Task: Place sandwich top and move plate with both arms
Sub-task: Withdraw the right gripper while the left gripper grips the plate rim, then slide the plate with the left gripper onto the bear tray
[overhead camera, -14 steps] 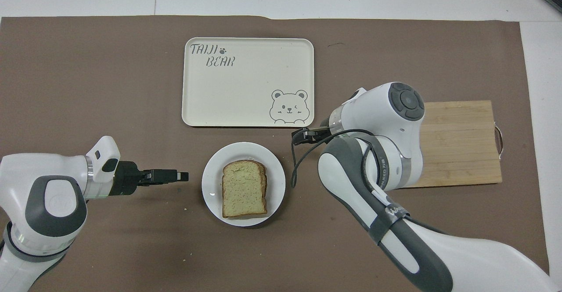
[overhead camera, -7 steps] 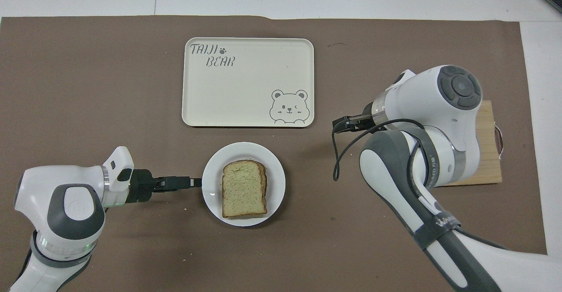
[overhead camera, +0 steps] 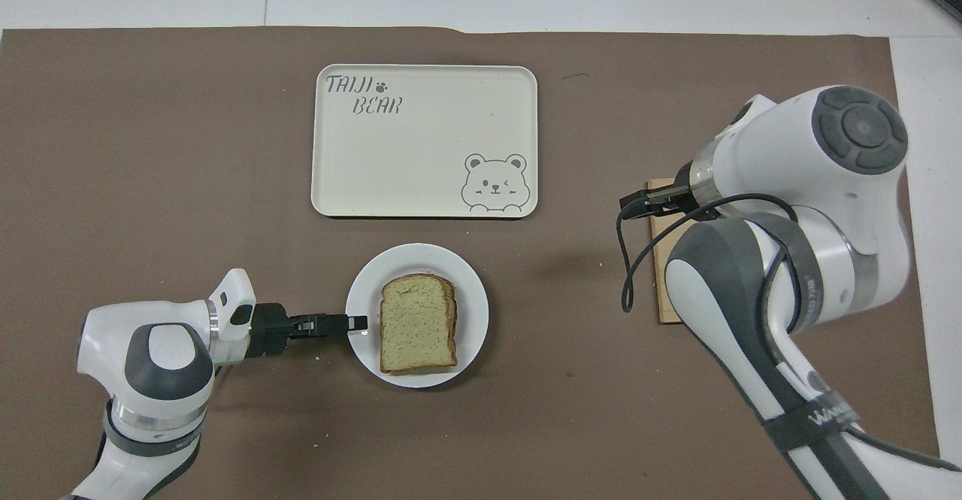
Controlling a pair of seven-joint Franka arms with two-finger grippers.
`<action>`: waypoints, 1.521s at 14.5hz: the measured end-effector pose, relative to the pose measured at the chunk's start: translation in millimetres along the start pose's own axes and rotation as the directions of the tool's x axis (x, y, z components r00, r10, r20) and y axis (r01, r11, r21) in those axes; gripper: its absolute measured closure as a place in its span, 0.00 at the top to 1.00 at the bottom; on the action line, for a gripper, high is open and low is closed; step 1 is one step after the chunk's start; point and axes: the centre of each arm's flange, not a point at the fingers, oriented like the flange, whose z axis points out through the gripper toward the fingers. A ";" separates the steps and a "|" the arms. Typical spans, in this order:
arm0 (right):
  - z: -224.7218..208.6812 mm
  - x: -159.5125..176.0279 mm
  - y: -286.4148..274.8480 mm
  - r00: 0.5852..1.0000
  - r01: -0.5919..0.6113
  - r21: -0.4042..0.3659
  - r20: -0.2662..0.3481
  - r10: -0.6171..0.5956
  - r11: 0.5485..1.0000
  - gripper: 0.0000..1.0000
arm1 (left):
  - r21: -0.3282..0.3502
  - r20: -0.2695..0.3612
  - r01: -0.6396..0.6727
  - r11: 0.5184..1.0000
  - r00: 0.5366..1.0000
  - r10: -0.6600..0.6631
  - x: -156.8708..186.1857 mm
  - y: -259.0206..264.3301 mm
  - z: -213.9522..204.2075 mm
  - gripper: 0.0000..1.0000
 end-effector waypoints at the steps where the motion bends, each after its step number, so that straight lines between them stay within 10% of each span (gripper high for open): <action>1: -8.1 0.7 5.7 1.000 -0.008 -0.003 -0.006 0.008 1.000 1.00 | -0.001 0.000 0.000 1.000 1.000 0.000 -0.2 0.6 0.6 0.44; 5: -44.4 -3.9 29.7 0.997 -0.048 -0.004 -0.056 0.047 0.999 1.00 | -0.020 0.002 -0.004 1.000 1.000 0.004 -0.1 6.7 1.9 0.06; 11: -97.0 -17.9 58.1 0.987 -0.091 -0.019 -0.133 0.087 0.996 1.00 | -0.035 0.005 -0.003 0.999 1.000 0.003 0.0 8.5 0.0 0.05; 22: -180.0 -41.1 85.8 0.991 -0.131 -0.101 -0.056 0.126 0.986 1.00 | -0.212 -0.009 0.047 0.976 0.999 -0.050 22.9 -1.3 -48.8 0.05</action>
